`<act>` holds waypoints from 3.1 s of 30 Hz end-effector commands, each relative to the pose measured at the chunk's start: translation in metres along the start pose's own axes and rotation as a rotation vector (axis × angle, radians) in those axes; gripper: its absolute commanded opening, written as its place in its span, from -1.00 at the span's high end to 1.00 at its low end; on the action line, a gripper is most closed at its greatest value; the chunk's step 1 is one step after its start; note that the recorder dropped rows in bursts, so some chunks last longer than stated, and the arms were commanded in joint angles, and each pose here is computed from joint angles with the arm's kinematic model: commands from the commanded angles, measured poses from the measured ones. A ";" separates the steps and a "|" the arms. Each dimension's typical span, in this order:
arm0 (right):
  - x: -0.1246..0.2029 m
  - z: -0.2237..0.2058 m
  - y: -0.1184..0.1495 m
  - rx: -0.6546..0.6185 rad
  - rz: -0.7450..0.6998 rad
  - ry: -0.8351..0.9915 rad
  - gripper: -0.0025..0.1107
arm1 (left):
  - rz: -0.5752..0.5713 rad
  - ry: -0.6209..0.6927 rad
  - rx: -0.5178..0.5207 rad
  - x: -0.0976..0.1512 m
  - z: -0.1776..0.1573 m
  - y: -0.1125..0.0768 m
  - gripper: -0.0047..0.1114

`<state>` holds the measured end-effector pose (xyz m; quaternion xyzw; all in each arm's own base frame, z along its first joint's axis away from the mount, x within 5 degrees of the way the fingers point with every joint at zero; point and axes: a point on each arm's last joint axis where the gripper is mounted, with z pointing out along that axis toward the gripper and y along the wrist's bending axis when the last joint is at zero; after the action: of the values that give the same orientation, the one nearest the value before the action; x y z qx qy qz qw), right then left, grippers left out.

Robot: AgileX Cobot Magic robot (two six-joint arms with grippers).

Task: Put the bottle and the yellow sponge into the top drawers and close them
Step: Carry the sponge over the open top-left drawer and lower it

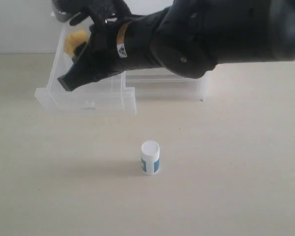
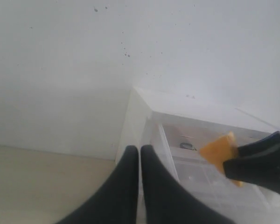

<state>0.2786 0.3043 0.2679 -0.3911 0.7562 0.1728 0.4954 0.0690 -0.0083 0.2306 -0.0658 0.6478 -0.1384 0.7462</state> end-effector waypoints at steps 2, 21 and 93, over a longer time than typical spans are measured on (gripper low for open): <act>0.006 0.020 -0.003 -0.008 0.008 -0.020 0.93 | -0.017 -0.008 0.002 0.000 -0.001 0.000 0.85; -0.003 -0.058 0.036 -0.031 -0.064 0.118 0.87 | -0.017 -0.008 0.002 0.000 -0.001 0.000 0.85; -0.002 0.019 0.056 -0.004 -0.371 0.304 0.84 | -0.036 -0.021 0.031 0.002 -0.001 -0.002 0.85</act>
<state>0.2506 0.3514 0.2495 -0.5413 0.7425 0.0188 0.3941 0.0687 -0.0099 0.2288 -0.0694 0.6407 -0.1582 0.7481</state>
